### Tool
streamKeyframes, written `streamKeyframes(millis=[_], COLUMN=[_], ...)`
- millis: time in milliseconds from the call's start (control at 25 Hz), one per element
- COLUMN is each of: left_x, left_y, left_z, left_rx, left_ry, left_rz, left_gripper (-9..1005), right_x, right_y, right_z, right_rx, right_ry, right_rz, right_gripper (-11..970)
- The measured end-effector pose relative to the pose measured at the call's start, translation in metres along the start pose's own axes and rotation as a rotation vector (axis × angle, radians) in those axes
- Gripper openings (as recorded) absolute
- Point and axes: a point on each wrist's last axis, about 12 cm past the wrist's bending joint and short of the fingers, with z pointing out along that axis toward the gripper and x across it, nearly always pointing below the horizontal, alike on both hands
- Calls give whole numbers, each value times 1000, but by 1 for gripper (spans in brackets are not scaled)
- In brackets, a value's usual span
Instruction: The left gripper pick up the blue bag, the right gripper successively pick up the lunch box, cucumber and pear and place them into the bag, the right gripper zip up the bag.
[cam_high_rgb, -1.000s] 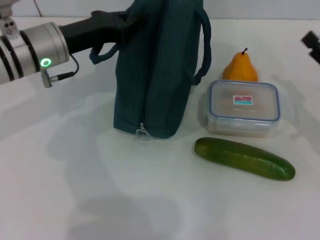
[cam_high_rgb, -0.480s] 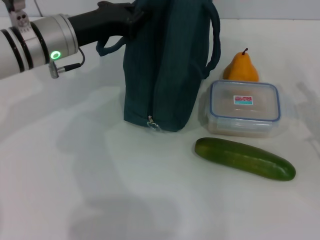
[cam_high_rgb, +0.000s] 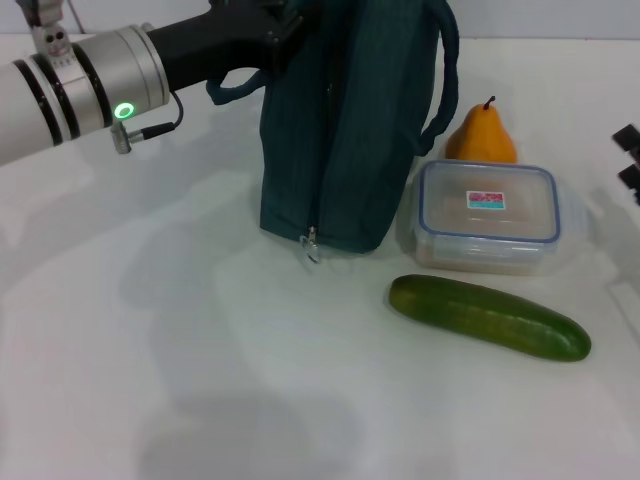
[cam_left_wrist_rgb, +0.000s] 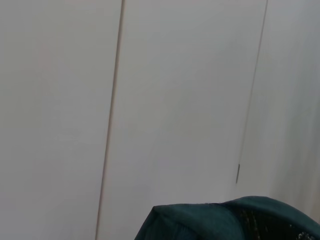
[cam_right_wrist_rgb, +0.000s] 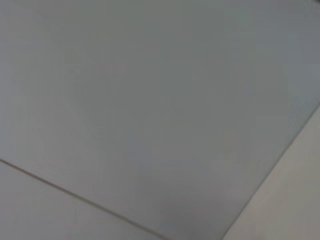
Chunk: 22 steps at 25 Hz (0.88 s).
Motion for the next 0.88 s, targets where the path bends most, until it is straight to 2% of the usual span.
streamKeyframes(millis=[480, 880], left_x=[-5, -5], left_y=[-3, -4], left_z=[4, 5], left_rx=[16, 22], left_ry=[-18, -20], left_rz=[5, 7], left_gripper=[46, 46], right_x=[14, 18], right_y=[2, 7], right_z=[4, 11], right_rx=[-3, -29], right_ry=[102, 175], right_rz=[40, 5], right_gripper=[883, 883])
